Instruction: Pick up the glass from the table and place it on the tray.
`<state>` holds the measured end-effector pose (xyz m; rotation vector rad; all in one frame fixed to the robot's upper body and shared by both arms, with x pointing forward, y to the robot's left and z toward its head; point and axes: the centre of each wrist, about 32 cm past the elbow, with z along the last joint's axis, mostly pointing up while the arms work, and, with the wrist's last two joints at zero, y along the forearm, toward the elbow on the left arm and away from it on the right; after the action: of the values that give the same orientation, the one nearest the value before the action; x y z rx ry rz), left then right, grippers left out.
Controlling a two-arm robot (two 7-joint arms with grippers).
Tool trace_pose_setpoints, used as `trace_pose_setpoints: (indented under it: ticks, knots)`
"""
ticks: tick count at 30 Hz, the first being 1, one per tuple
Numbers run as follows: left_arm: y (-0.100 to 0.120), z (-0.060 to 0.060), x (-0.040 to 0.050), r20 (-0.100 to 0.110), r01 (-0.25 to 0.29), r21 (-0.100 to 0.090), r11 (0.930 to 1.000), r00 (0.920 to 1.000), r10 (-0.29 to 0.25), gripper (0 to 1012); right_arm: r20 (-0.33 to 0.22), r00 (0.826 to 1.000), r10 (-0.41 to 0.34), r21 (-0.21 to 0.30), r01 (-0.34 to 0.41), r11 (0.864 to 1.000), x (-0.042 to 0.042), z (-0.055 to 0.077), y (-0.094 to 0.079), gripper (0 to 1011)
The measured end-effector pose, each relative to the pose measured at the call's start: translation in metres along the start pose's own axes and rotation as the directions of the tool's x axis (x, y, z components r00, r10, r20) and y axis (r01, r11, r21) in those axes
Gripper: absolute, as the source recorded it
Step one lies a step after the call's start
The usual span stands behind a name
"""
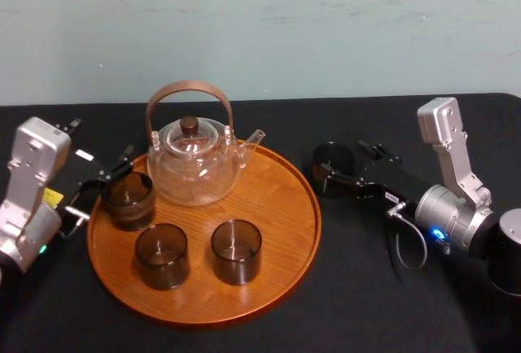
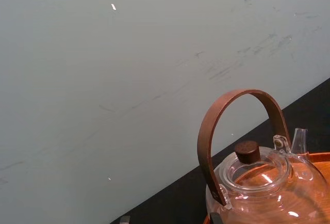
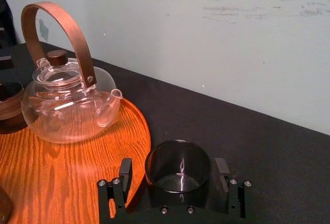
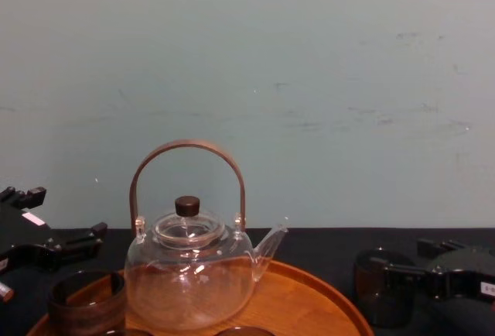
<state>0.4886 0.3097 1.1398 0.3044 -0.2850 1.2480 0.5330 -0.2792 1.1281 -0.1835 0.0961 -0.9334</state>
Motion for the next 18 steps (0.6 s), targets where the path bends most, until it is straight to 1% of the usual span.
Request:
trace_pose_setpoints:
  ticks: [18]
  knots:
    - [0.000,0.000,0.0000,0.000,0.000,0.000,1.0000,1.0000,0.000,1001,0.005,1.000,0.018,-0.012,-0.018,1.000,0.0027,0.000,0.016,1002]
